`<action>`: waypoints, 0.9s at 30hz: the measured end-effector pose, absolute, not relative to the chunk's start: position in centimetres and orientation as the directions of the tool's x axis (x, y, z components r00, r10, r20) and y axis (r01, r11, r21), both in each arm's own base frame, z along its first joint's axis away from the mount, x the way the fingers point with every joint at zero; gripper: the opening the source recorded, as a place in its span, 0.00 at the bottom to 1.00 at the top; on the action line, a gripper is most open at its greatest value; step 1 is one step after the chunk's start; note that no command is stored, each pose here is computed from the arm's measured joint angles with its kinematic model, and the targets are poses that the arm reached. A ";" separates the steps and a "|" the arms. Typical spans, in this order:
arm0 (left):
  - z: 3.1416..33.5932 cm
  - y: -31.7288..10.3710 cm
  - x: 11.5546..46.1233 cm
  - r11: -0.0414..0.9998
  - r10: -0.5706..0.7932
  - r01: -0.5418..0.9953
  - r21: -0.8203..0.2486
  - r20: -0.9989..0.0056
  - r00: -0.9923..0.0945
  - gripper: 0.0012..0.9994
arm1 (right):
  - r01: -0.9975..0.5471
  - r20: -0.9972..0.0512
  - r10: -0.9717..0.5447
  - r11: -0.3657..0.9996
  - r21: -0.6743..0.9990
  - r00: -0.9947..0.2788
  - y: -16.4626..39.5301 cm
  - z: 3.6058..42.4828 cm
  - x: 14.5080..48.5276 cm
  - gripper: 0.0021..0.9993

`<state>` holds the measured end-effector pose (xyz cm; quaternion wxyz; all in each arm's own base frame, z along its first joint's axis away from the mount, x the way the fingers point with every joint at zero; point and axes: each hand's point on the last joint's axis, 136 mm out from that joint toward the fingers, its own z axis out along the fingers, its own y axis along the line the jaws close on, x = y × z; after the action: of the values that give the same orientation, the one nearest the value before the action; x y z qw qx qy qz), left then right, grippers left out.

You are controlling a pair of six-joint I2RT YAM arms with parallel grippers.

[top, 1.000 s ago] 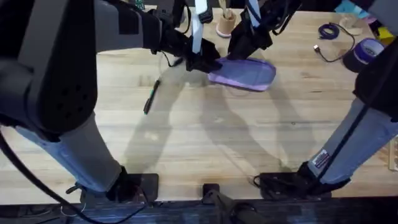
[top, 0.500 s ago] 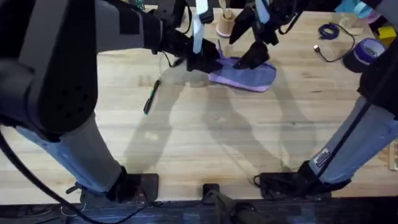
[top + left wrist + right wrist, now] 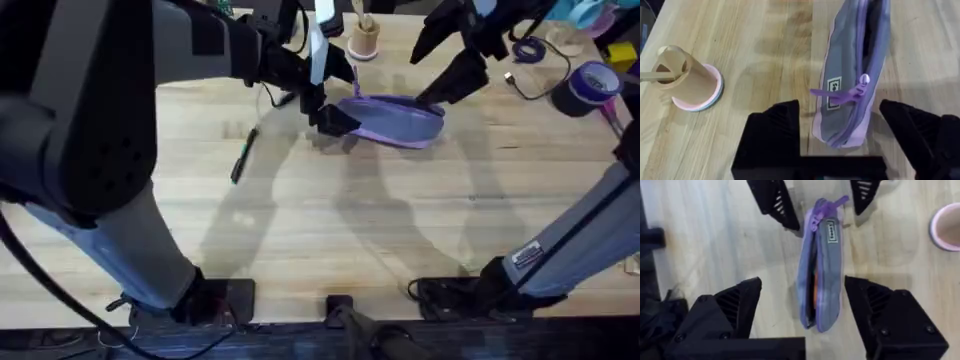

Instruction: Unzip the bag, pick up the pens from the table one at a time and place them inside, then zip the bag closed.

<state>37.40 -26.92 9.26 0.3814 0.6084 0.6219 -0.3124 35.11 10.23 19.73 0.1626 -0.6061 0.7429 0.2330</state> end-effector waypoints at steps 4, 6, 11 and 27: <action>9.2 -26.8 37.5 0.072 0.525 0.994 0.077 -0.851 0.028 0.99 | -0.971 -0.512 -0.828 0.157 0.183 -0.230 10.2 20.0 34.3 1.00; 9.4 -26.6 37.7 0.086 0.528 0.994 0.072 -0.849 0.016 0.99 | -0.970 -0.510 -0.828 0.157 0.188 -0.233 10.2 20.3 34.1 1.00; 13.3 -25.6 37.8 0.141 0.511 0.987 0.080 -0.860 -0.004 0.99 | -0.973 -0.509 -0.832 0.158 0.166 -0.221 10.1 22.1 34.0 1.00; 22.5 -18.2 35.8 0.340 0.556 0.930 0.138 -0.828 -0.081 0.99 | -0.989 -0.335 -0.941 0.094 -0.118 -0.049 12.5 26.8 35.7 0.62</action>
<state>35.77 -18.23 22.51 0.4230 0.5299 0.7009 -0.2213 35.75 12.50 26.76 0.1657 -0.6692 0.7208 0.0720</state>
